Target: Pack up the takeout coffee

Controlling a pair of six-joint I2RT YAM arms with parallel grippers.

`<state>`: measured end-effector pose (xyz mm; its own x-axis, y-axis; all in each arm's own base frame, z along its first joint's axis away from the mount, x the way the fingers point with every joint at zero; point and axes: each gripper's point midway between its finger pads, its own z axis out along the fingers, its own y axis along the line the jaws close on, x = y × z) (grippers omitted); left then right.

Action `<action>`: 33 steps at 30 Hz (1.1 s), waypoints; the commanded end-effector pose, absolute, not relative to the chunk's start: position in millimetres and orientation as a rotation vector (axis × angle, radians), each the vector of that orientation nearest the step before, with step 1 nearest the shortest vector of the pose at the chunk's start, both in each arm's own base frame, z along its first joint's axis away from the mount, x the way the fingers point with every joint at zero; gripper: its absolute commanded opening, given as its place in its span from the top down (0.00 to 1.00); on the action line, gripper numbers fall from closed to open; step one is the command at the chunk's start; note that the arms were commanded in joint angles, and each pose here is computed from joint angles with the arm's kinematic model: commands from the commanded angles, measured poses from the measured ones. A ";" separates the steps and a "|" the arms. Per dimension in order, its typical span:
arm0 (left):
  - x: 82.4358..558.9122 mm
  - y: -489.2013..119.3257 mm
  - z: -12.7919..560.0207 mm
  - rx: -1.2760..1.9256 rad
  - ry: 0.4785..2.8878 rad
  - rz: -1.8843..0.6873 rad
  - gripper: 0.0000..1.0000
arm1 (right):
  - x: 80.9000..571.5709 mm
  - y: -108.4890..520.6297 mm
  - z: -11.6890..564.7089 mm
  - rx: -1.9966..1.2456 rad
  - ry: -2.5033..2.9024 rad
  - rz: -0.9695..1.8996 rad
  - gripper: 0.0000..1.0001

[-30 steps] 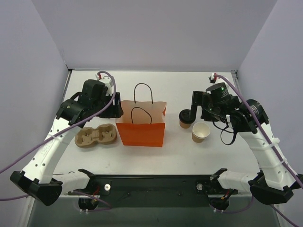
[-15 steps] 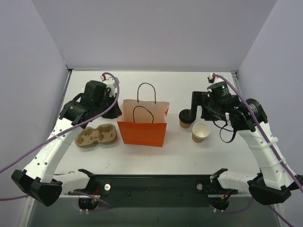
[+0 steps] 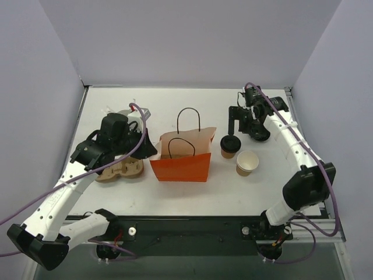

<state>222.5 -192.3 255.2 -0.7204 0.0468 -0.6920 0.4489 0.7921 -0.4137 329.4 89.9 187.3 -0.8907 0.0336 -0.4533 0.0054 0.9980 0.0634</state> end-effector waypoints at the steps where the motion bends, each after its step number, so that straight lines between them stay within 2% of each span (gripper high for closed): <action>1: 210.7 -195.0 270.4 0.361 2.231 -0.825 1.00 | 346.3 89.9 170.2 -0.083 2.686 0.084 0.07; 7: 208.9 -185.3 265.1 0.346 2.260 -0.766 1.00 | 357.4 98.3 158.0 -0.001 2.721 0.079 0.08; 9: 212.9 -183.9 269.6 0.331 2.256 -0.747 0.95 | 355.5 97.6 149.7 0.024 2.739 0.054 0.08; 10: 213.7 -183.5 270.9 0.326 2.259 -0.742 0.86 | 354.9 98.1 146.8 0.024 2.745 0.053 0.08; 12: 217.1 -182.9 278.0 0.323 2.244 -0.731 0.76 | 354.6 99.1 141.7 0.011 2.757 0.037 0.08; 17: 221.1 -177.7 288.9 0.296 2.235 -0.694 0.62 | 355.1 107.6 139.7 -0.011 2.759 0.054 0.10; 27: 218.6 -161.6 306.4 0.227 2.192 -0.632 0.44 | 347.4 113.0 120.2 -0.005 2.798 -0.010 0.11; 33: 216.3 -154.9 309.7 0.217 2.190 -0.601 0.42 | 345.1 101.7 111.8 0.009 2.802 -0.115 0.13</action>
